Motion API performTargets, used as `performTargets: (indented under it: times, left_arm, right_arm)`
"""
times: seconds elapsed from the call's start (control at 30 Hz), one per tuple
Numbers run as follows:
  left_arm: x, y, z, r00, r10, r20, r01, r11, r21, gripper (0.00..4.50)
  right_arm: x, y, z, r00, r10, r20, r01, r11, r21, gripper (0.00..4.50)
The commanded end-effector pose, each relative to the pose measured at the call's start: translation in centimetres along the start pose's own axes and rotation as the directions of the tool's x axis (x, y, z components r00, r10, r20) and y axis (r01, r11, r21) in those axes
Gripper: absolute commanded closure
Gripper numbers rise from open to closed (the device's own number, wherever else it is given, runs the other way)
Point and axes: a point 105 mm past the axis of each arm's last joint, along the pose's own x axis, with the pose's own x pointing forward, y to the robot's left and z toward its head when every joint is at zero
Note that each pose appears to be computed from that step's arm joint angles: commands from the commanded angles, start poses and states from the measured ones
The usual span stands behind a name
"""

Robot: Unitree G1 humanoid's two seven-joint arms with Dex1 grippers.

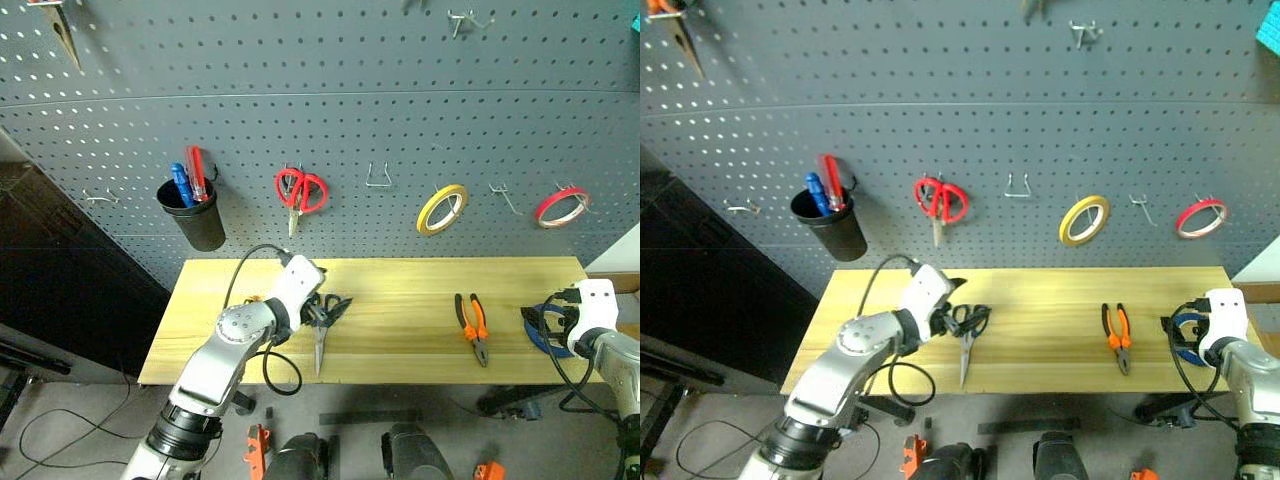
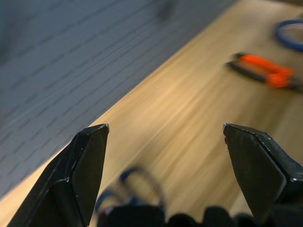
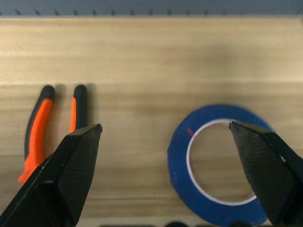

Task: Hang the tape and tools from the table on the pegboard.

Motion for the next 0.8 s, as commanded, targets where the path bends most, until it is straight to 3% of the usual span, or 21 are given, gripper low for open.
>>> performTargets:
  times: [0.03,0.2,0.57,0.67,0.8]
  left_arm:
    - [0.6,-3.0,2.7,0.973,-0.224,0.055,0.22,0.973,0.076,0.37]
    - [1.2,-3.8,3.4,0.949,-0.312,0.047,0.303,0.942,0.143,0.37]
    - [1.3,-4.1,4.1,0.939,-0.338,0.053,0.324,0.928,0.182,0.37]
    - [1.1,-4.0,4.0,0.939,-0.339,0.049,0.326,0.928,0.18,0.31]
    - [0.7,-3.7,3.6,0.941,-0.336,0.037,0.324,0.929,0.178,0.31]
  right_arm:
    - [0.7,-1.2,0.0,0.998,-0.043,-0.049,0.042,0.999,-0.022,0.0]
    - [2.1,-1.4,-1.5,0.989,-0.037,-0.145,0.035,0.999,-0.019,0.0]
    - [3.3,-1.5,-3.5,0.963,0.04,-0.266,-0.023,0.998,0.063,0.0]
    - [3.3,-1.1,-4.0,0.949,0.079,-0.306,-0.063,0.996,0.062,0.56]
    - [3.3,-0.4,-4.7,0.931,0.123,-0.344,-0.11,0.992,0.058,1.86]
